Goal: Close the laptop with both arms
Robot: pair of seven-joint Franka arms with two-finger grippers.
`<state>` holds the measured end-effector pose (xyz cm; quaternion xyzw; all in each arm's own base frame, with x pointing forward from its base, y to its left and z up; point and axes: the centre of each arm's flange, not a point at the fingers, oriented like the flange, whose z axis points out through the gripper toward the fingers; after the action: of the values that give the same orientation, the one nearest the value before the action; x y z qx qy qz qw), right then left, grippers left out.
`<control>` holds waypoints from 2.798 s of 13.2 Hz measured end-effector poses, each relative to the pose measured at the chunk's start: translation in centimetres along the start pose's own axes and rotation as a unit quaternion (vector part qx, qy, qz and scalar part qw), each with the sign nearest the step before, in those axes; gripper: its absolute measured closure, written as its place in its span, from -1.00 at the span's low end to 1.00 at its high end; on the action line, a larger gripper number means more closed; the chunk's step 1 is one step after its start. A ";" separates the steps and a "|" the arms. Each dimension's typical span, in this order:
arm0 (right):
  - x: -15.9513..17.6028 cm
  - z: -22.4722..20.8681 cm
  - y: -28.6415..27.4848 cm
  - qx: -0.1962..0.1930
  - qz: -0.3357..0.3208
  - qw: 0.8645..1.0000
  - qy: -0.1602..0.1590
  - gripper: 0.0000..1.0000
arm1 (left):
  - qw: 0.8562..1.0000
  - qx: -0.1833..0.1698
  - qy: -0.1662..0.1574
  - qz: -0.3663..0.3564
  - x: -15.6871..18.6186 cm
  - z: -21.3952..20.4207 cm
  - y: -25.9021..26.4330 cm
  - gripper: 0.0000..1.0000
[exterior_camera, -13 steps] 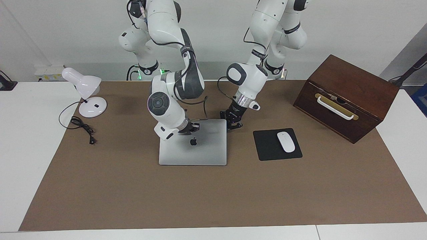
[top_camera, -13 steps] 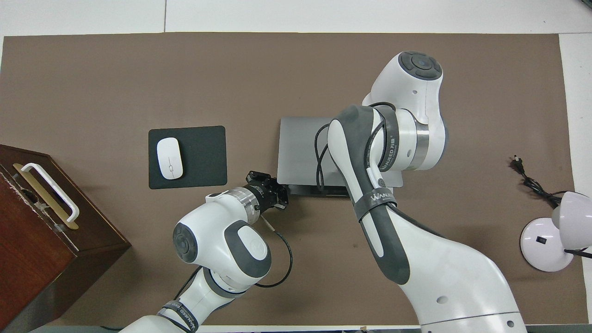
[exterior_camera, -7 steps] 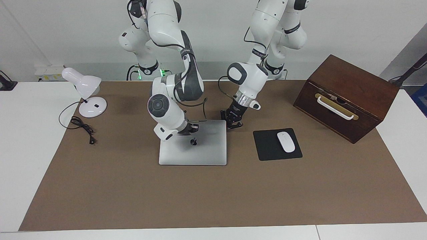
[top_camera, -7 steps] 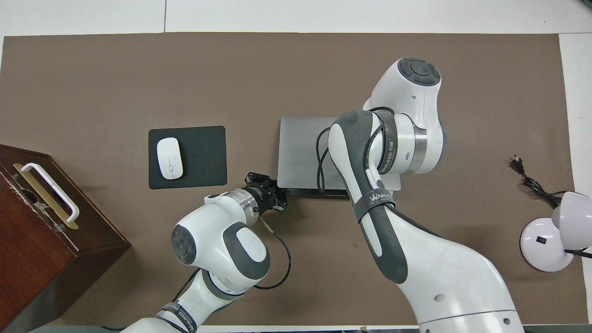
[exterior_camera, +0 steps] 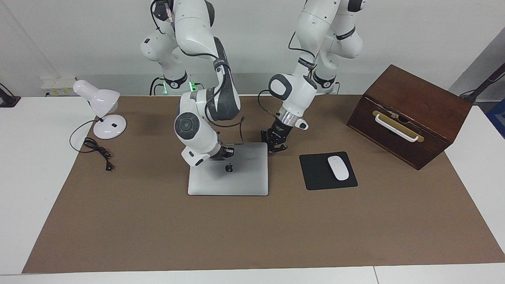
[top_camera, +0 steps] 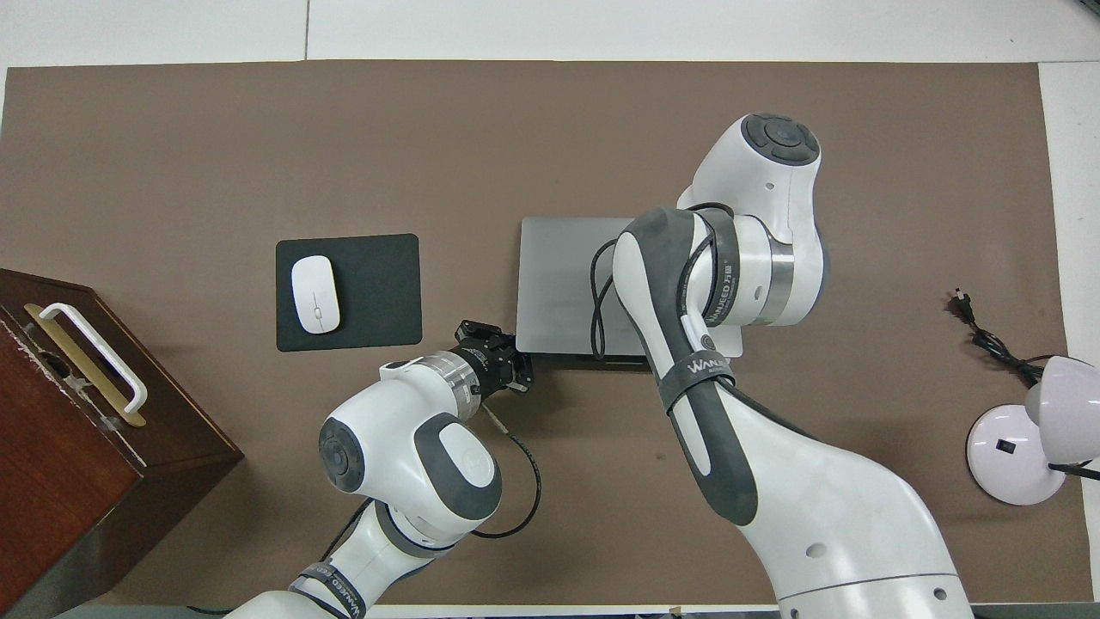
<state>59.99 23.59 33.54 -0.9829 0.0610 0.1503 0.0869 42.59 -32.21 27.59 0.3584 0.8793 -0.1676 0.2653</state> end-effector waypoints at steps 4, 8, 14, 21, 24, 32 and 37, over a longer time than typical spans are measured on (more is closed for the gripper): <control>0.0 0.1 0.2 0.001 0.002 1.000 0.001 0.98 | 1.000 0.000 0.000 0.003 0.1 0.0 0.0 0.98; -0.2 0.3 0.4 0.002 0.003 1.000 0.000 0.98 | 1.000 0.000 0.002 0.004 0.3 -0.2 -0.1 0.98; -0.3 0.7 0.2 0.001 0.002 1.000 0.002 0.98 | 1.000 0.000 0.002 0.005 0.4 -0.2 -0.1 0.98; -0.4 0.8 0.2 0.002 0.003 1.000 0.004 0.98 | 1.000 0.000 0.002 0.006 0.4 -0.2 -0.1 0.98; -0.4 0.8 0.2 0.002 0.003 1.000 0.004 0.98 | 1.000 0.000 0.002 0.006 0.4 -0.2 -0.1 0.98; -0.9 -0.4 -0.2 0.012 0.005 1.000 0.005 0.98 | 1.000 0.000 0.002 0.006 0.4 -0.3 -0.1 0.98; -1.2 -1.0 -0.2 0.017 0.006 1.000 0.002 0.98 | 1.000 0.007 0.002 0.004 0.3 -0.3 0.2 0.98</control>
<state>59.12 23.71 34.87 -0.9812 0.0695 0.1481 0.1026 42.40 -31.79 27.60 0.3639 0.8773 -0.1719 0.2614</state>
